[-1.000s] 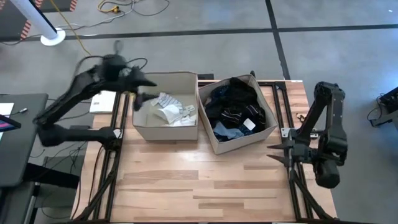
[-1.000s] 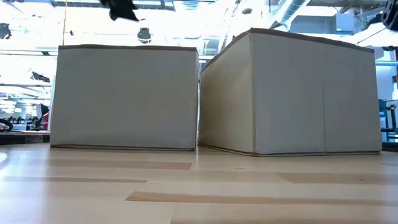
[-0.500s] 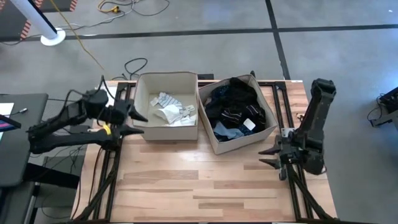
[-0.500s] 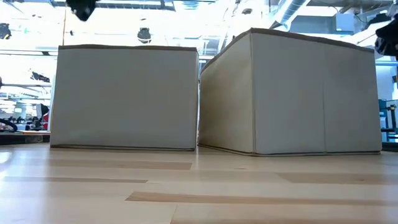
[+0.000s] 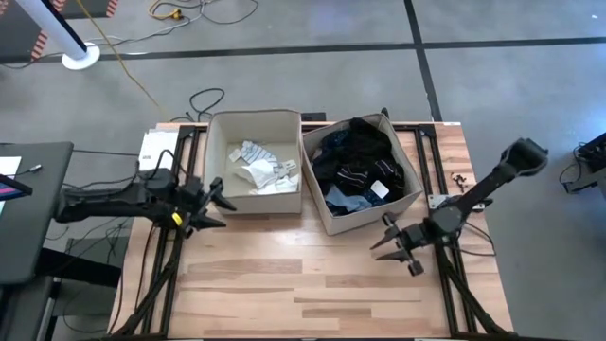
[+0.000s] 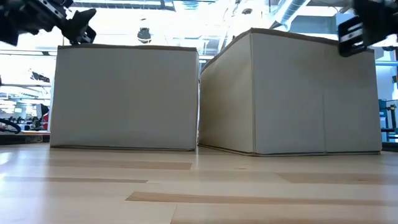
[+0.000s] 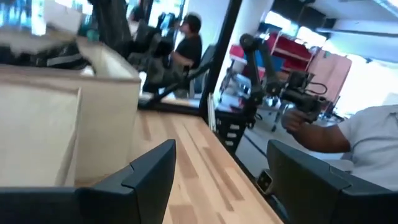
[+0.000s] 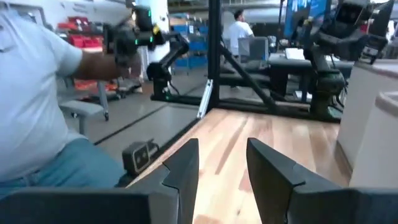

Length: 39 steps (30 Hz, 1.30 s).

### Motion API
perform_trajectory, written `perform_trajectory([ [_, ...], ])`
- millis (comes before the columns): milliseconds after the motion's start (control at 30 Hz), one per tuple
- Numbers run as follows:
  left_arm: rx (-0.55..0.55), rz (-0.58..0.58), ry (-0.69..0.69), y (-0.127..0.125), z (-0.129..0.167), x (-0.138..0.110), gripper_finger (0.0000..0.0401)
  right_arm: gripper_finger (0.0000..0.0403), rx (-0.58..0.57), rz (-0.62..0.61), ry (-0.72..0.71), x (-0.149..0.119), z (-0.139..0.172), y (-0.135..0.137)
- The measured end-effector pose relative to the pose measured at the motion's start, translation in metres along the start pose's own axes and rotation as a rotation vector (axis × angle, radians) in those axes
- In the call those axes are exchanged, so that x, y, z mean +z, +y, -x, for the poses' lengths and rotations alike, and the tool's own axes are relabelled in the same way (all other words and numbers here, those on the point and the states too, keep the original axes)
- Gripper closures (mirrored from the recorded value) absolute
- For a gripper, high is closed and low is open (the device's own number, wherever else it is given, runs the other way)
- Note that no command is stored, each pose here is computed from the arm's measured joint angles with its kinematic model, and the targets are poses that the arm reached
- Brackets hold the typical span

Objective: Sort clothes
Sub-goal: Return to Home Position

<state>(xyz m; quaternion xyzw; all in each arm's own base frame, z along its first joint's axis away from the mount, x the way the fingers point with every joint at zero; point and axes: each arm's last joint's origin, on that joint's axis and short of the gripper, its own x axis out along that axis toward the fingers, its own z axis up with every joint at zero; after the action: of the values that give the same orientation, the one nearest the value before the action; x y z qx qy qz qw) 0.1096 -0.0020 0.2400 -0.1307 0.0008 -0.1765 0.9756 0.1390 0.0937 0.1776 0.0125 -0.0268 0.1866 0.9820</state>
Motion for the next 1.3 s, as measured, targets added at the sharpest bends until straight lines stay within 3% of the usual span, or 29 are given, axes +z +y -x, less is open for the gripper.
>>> perform_trajectory([
  [267, -0.088, -0.091, -0.013, 0.000, -0.010, -0.032, 0.0156, 0.0255, -0.023, -0.007, -0.047, -0.008, -0.017, -0.026],
  [333, -0.152, -0.085, -0.039, -0.004, -0.010, -0.029, 0.0156, 0.0255, -0.035, -0.017, -0.074, -0.006, -0.017, -0.031],
  [467, -0.370, -0.097, -0.139, -0.022, -0.004, -0.003, 0.0156, 0.0256, 0.054, 0.003, -0.275, 0.020, -0.012, -0.034],
  [633, -0.552, -0.115, -0.204, -0.036, 0.001, 0.009, 0.0156, 0.0258, 0.166, 0.033, -0.319, 0.034, -0.016, -0.026],
  [733, -0.586, -0.089, -0.166, -0.040, -0.002, 0.006, 0.0156, 0.0258, 0.201, 0.007, -0.283, 0.034, -0.021, -0.020],
  [900, -0.594, -0.009, 0.037, -0.044, -0.019, -0.020, 0.0156, 0.0259, 0.294, -0.058, -0.163, 0.021, -0.035, 0.001],
  [1033, -0.542, -0.041, 0.129, -0.045, -0.030, -0.046, 0.0156, 0.0265, 0.256, -0.033, -0.092, 0.005, -0.041, 0.012],
  [1300, -0.491, -0.064, 0.085, -0.036, -0.031, -0.075, 0.0182, 0.0296, 0.194, -0.064, -0.135, -0.021, -0.032, -0.002],
])
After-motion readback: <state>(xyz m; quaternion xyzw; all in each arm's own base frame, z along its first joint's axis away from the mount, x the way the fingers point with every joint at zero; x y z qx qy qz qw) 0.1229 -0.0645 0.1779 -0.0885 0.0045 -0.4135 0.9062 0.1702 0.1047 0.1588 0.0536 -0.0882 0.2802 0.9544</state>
